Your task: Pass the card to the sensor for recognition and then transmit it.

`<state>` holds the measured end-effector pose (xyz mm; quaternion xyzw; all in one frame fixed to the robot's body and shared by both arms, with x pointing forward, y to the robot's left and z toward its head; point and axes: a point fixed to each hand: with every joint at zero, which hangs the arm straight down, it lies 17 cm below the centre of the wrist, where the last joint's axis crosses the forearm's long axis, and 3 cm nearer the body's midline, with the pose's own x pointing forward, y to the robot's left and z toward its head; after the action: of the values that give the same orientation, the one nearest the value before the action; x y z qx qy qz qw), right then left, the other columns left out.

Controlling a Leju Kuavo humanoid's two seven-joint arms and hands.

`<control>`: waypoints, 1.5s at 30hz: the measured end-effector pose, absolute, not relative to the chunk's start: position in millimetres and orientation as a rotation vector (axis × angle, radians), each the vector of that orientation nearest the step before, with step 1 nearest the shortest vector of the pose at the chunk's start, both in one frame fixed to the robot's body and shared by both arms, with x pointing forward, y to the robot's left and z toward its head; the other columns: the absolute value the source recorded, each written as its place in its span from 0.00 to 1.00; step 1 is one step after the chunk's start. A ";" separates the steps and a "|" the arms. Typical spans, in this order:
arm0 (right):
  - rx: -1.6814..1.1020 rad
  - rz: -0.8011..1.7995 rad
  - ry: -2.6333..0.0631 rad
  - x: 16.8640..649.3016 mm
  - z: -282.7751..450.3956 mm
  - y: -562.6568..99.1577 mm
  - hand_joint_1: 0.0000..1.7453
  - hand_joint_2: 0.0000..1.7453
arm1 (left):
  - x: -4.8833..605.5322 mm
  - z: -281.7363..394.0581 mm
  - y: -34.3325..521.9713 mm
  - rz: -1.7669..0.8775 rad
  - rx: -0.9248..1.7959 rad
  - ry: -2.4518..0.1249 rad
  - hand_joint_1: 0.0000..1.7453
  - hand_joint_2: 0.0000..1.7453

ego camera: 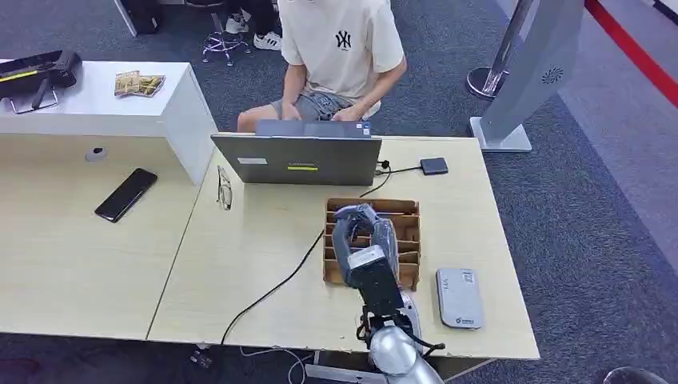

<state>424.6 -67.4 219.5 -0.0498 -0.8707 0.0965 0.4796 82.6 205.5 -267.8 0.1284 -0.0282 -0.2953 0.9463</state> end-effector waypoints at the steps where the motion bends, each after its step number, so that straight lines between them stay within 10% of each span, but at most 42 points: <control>1: -0.171 0.263 -2.135 423.9 219.5 -66.0 0.21 1.00 | 82.6 -267.8 205.6 -0.603 0.262 -0.057 0.00 1.00; 13: -0.509 0.547 -2.150 420.1 201.5 -41.3 0.14 1.00 | 82.9 -267.7 205.3 -0.625 0.262 -0.060 0.00 1.00; 25: -0.636 0.726 -2.137 424.1 186.9 -33.2 0.39 1.00 | 83.2 -267.6 205.2 -0.651 0.264 -0.062 0.00 1.00; 27: -0.665 0.747 -2.130 427.3 185.1 -35.7 0.55 1.00 | 83.2 -267.6 205.2 -0.658 0.264 -0.062 0.00 1.00; 45: -0.902 0.774 -2.005 465.0 175.4 -87.6 0.59 1.00 | 83.7 -267.6 205.3 -0.691 0.267 -0.065 0.00 1.00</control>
<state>465.0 -87.6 175.4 -0.3556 -0.7905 0.3051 0.3943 83.7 205.3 -267.6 0.1302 -0.0320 -0.3377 0.9316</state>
